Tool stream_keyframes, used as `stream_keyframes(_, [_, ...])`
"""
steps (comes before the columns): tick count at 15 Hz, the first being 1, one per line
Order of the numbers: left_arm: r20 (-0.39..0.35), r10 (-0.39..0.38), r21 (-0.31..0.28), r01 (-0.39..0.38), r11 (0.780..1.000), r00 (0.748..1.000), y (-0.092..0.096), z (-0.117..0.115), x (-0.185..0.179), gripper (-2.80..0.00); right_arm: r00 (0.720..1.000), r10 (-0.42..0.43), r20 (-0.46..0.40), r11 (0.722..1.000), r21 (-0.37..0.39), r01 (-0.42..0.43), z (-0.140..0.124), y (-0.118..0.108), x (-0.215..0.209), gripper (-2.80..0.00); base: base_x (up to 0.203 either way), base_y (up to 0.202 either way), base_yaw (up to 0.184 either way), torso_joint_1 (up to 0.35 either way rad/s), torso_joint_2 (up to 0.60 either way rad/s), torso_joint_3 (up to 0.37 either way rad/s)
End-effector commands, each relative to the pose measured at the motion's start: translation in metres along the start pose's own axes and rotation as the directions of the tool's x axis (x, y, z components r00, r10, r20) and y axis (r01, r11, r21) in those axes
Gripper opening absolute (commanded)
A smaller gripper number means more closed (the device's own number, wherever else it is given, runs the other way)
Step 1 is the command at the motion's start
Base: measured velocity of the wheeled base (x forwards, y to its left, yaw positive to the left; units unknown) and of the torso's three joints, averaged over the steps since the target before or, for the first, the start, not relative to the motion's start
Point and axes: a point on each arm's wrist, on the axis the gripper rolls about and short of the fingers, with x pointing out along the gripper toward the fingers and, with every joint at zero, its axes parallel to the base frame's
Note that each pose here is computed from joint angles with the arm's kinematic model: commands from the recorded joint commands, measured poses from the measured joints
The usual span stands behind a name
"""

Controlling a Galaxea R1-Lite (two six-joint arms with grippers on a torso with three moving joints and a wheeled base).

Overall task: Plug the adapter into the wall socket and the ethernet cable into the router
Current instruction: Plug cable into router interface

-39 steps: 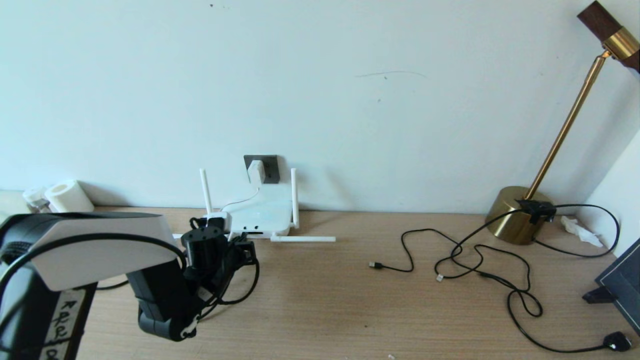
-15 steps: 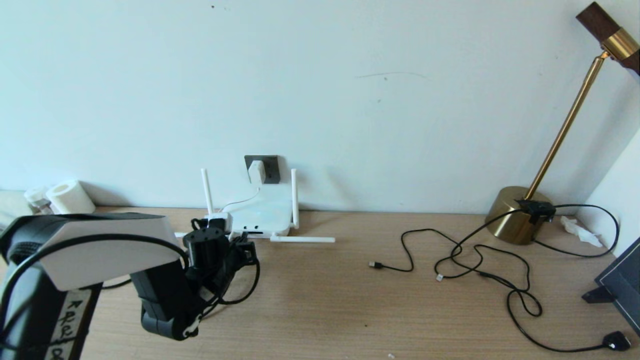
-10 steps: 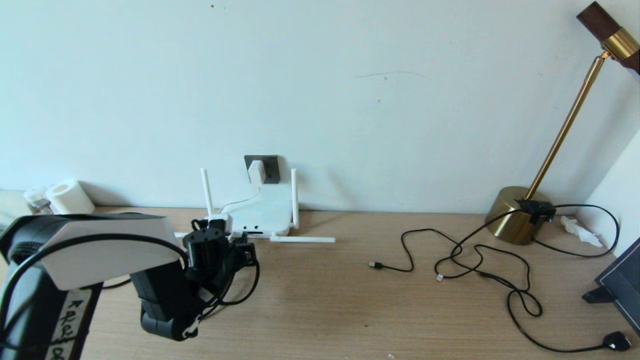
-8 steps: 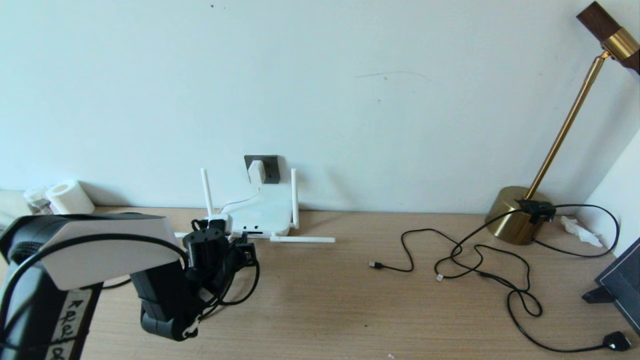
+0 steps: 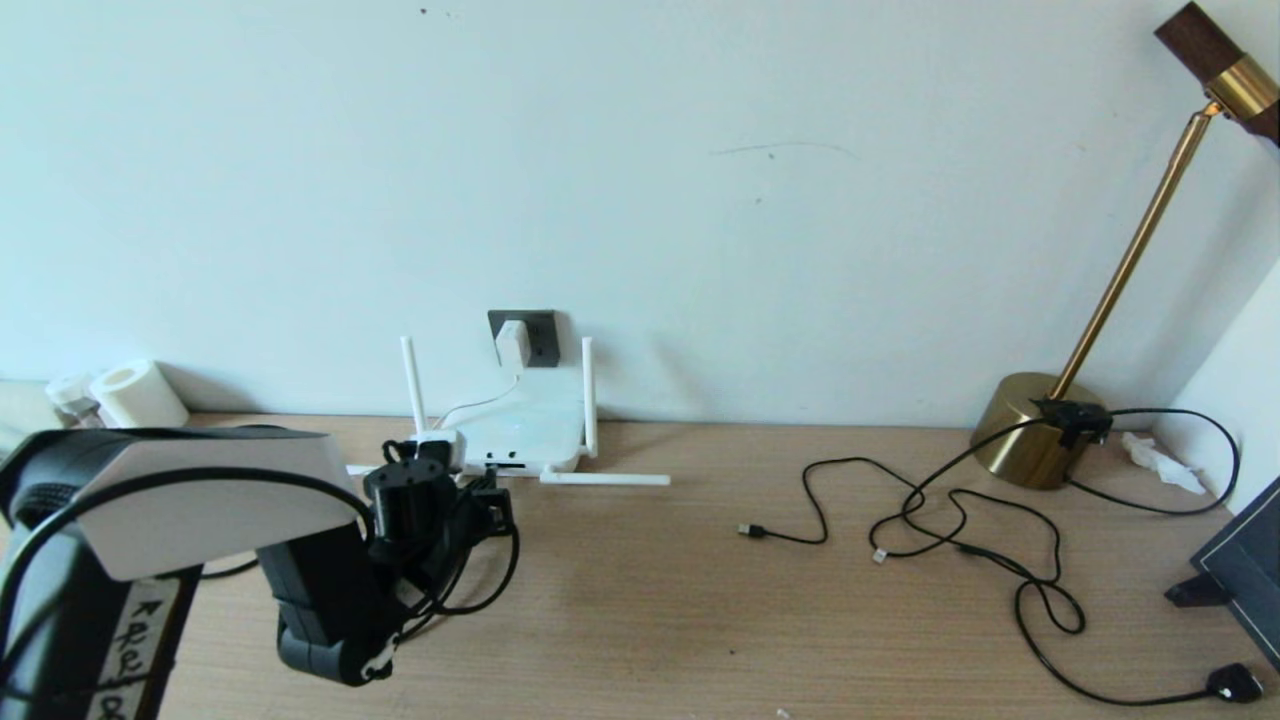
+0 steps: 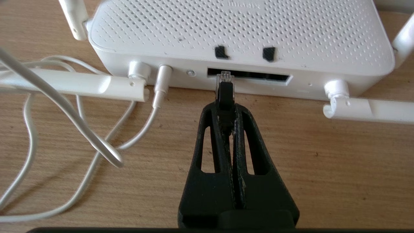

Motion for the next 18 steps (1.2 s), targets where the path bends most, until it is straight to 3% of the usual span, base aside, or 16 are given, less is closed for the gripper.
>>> stream_keyframes(1, [0.012,0.001,-0.001,-0.001,1.0,1.0,-0.0001,0.0026,-0.0013,-2.8,1.0,0.0,-0.001,1.0,0.0,0.0,0.0001,0.0,0.0001,0.0,0.0,0.0,0.0,0.0,0.0,0.0])
stream_keyframes(6, [0.055,-0.005,0.027,0.004,1.0,0.998,-0.0007,0.0047,-0.0064,-2.8,1.0,0.0,-0.001,1.0,0.0,0.0,0.0001,0.0,0.0001,0.0,0.0,0.0,0.0,0.0,0.0,0.0])
stream_keyframes(18, [0.043,-0.018,0.031,0.017,0.999,0.999,-0.0006,0.0015,-0.0073,-2.8,1.0,0.0,-0.001,1.0,0.0,0.0,0.0,0.0,0.0001,0.0,0.0,0.0,0.0,0.0,0.0,0.0])
